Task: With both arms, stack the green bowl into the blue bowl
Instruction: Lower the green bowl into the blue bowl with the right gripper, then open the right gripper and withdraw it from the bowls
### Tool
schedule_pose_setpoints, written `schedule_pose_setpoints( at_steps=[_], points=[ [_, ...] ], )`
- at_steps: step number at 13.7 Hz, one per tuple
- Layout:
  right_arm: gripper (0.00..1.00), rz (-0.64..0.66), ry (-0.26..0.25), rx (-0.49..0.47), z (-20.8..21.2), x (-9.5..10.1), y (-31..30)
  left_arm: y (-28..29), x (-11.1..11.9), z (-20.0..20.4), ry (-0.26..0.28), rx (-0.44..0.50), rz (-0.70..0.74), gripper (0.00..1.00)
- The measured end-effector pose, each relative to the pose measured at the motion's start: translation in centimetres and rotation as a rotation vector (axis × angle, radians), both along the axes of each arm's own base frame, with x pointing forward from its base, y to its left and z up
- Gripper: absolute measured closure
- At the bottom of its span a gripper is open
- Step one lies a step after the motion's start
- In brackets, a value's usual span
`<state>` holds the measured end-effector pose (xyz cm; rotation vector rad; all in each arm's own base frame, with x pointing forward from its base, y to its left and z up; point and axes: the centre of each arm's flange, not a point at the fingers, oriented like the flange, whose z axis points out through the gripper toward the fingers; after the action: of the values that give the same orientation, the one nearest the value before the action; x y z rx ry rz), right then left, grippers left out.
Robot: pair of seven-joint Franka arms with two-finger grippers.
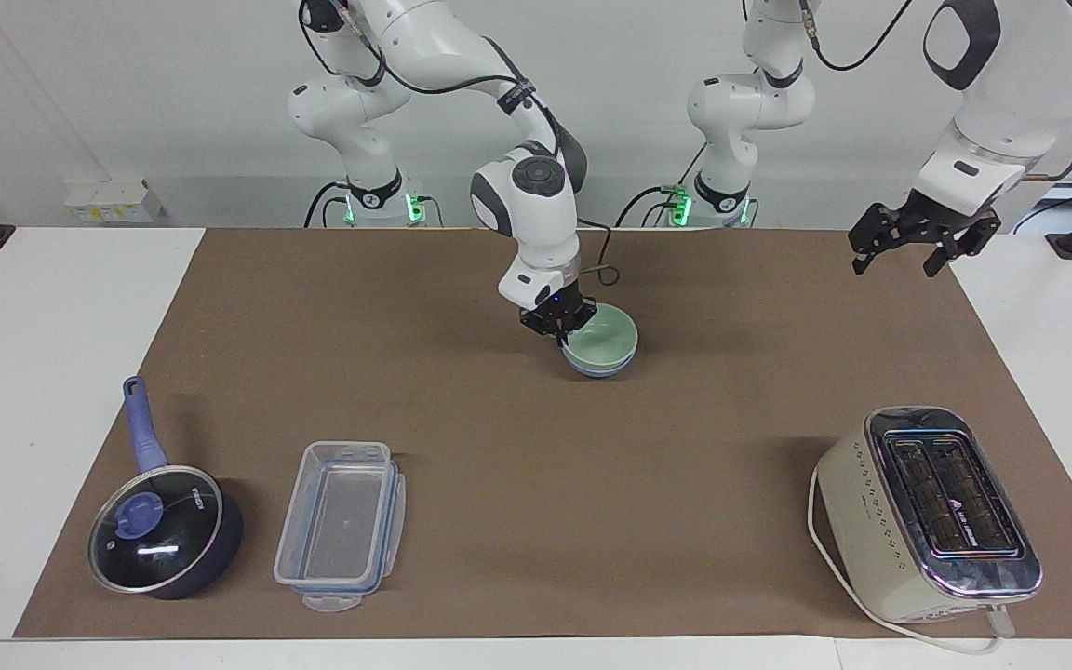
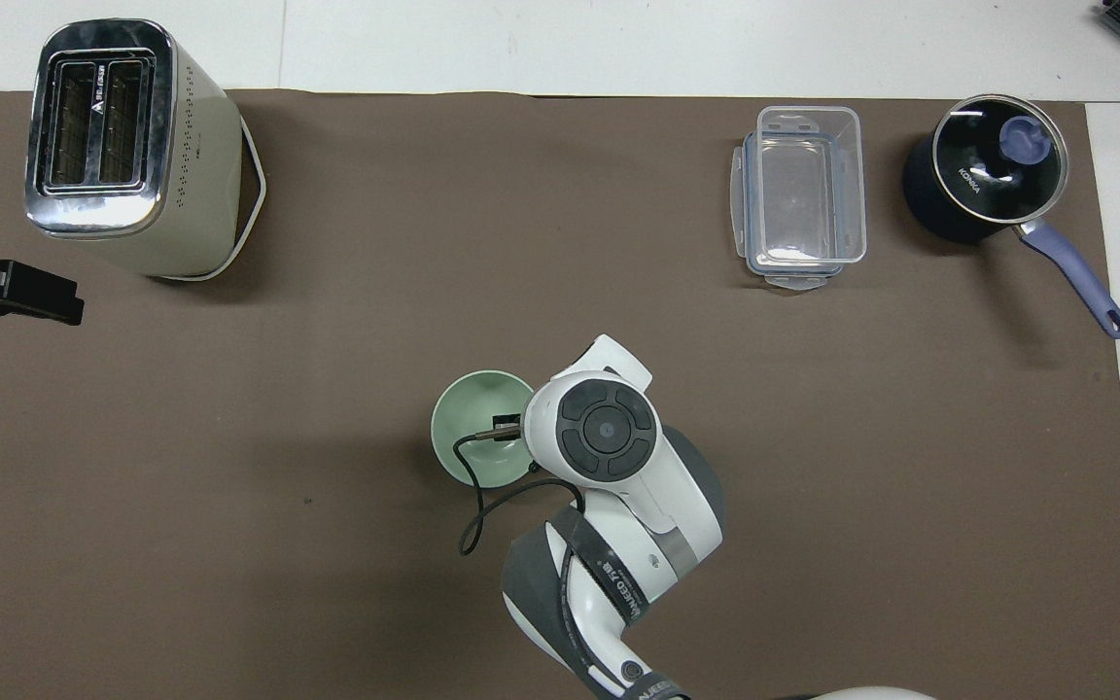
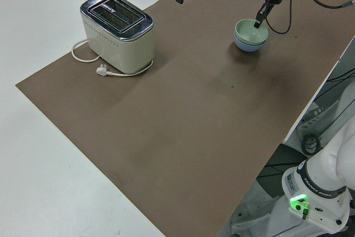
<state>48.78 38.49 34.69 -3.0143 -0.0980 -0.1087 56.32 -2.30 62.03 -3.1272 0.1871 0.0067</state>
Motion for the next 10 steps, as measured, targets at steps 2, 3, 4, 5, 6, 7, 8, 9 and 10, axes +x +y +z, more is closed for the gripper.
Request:
schedule_pose_setpoints(
  at_steps=[2,3,4,5,6,7,8,9,10],
  points=[
    [0.71,-0.001,0.000,0.000,0.0,0.0,0.0,0.0,0.0,0.0,0.000,0.000,0.000,0.00],
    [0.62,-0.002,-0.001,0.001,0.1,0.0,0.0,0.0,0.0,0.0,0.000,0.000,0.000,0.00],
    [0.49,-0.005,-0.002,0.003,0.2,0.1,0.0,0.0,0.0,0.0,0.000,0.000,0.000,0.00],
    [0.37,-0.011,-0.006,0.006,0.4,0.3,0.1,0.0,0.0,0.0,0.000,0.000,0.000,0.00],
    [0.27,-0.017,-0.010,0.010,0.9,0.5,0.1,0.0,0.0,0.0,0.000,0.000,0.000,0.00],
    [0.19,-0.028,-0.018,0.016,1.7,0.9,-0.1,0.0,0.0,0.0,0.000,0.000,0.000,0.00],
    [0.19,-0.046,-0.027,0.023,2.9,1.5,-0.7,0.0,0.0,0.0,0.000,0.000,0.000,0.00],
    [0.11,-0.069,-0.037,0.029,4.6,2.3,-1.9,0.0,0.0,0.0,0.000,0.000,0.000,0.00],
    [0.03,-0.101,-0.047,0.035,6.5,3.3,-3.8,0.0,0.0,0.0,0.000,0.000,0.000,0.00]
  ],
)
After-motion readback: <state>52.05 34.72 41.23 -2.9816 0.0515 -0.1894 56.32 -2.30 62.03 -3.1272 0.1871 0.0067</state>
